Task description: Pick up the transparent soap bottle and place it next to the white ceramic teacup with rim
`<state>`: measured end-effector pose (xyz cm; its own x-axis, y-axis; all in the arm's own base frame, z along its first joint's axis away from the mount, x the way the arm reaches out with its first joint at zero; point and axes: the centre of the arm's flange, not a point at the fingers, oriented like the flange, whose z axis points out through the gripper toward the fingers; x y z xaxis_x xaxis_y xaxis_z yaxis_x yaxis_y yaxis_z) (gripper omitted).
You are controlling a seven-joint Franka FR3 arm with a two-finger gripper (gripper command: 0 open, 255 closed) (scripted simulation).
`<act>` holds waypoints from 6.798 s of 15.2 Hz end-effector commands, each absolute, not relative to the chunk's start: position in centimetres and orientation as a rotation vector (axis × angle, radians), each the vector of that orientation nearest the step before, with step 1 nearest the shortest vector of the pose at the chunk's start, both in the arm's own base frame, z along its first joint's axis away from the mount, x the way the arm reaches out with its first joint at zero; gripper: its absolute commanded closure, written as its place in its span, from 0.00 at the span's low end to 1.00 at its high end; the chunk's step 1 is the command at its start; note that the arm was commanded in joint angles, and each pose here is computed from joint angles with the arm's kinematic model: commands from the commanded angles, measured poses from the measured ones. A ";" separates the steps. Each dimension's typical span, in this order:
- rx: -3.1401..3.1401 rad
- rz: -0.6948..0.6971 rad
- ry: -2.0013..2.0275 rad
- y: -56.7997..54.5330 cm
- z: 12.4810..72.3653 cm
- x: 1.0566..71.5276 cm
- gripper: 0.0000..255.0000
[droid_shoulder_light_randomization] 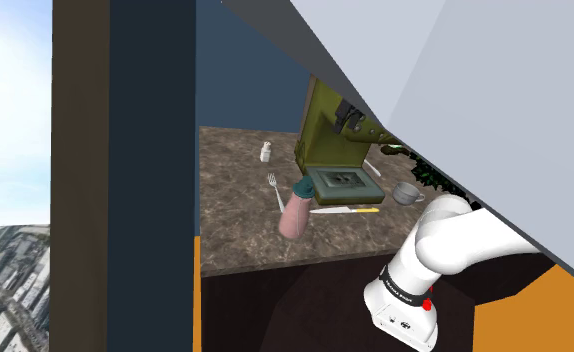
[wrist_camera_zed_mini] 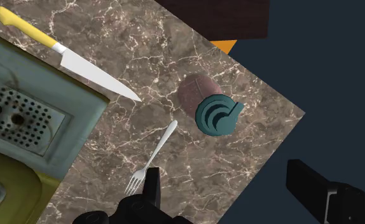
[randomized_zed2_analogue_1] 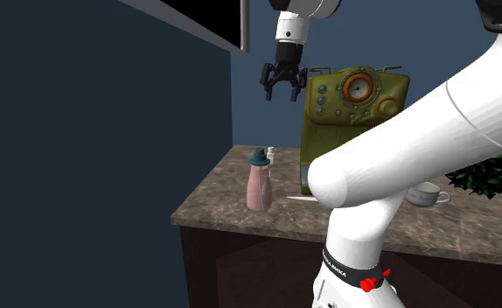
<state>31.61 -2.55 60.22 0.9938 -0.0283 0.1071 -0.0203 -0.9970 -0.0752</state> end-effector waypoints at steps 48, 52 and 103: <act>-3.169 0.104 0.029 4.7 47.9 37.1 1.00; -3.169 0.104 0.029 4.7 50.0 37.1 1.00; -3.169 0.104 0.029 -4.4 72.5 31.7 1.00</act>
